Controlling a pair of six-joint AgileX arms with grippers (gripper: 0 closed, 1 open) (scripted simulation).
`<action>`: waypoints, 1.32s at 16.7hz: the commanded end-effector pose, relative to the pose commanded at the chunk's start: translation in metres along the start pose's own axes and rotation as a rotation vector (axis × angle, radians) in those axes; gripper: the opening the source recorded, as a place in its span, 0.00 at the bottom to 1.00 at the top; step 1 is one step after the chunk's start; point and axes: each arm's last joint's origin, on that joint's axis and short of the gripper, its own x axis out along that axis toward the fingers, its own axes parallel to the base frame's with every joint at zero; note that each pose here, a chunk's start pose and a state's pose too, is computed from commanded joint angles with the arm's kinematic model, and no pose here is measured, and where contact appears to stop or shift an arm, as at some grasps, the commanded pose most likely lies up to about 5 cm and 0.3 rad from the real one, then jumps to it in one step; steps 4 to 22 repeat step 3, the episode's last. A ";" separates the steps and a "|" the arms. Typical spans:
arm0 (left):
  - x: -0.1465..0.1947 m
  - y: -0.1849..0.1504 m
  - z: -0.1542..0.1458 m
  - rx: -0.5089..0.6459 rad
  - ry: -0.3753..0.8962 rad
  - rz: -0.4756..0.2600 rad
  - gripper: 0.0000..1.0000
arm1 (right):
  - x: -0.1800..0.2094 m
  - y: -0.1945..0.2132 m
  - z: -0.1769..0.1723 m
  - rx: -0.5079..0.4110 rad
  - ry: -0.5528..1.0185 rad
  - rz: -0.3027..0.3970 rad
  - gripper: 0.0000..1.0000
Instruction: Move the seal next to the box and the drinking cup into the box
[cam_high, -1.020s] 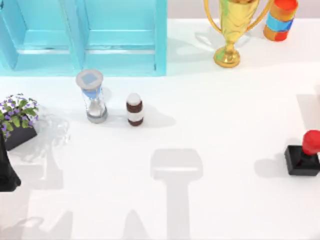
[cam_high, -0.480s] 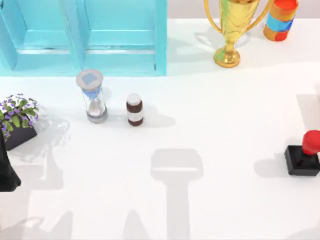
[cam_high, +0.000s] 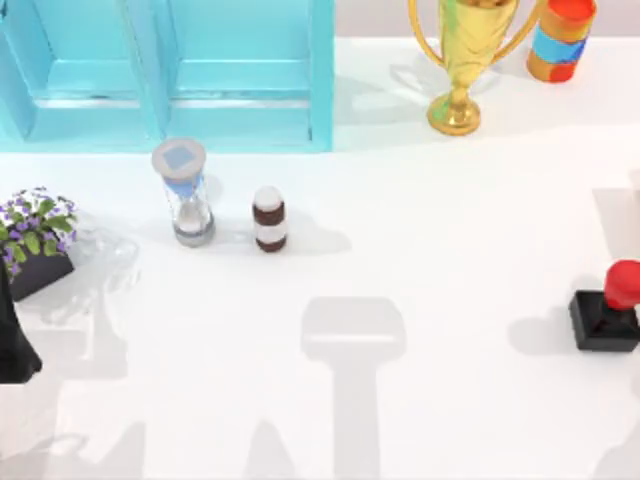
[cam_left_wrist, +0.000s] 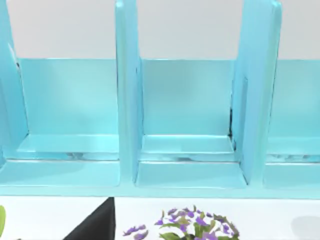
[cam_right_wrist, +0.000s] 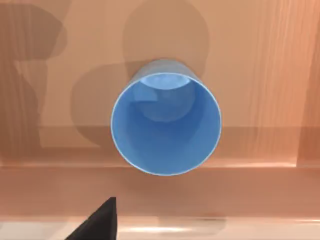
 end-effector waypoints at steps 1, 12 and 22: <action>0.000 0.000 0.000 0.000 0.000 0.000 1.00 | 0.000 0.001 -0.001 0.002 0.020 0.007 1.00; 0.000 0.000 0.000 0.000 0.000 0.000 1.00 | 0.000 0.002 -0.002 0.003 0.034 0.013 1.00; 0.000 0.000 0.000 0.000 0.000 0.000 1.00 | 0.000 0.002 -0.002 0.003 0.034 0.013 1.00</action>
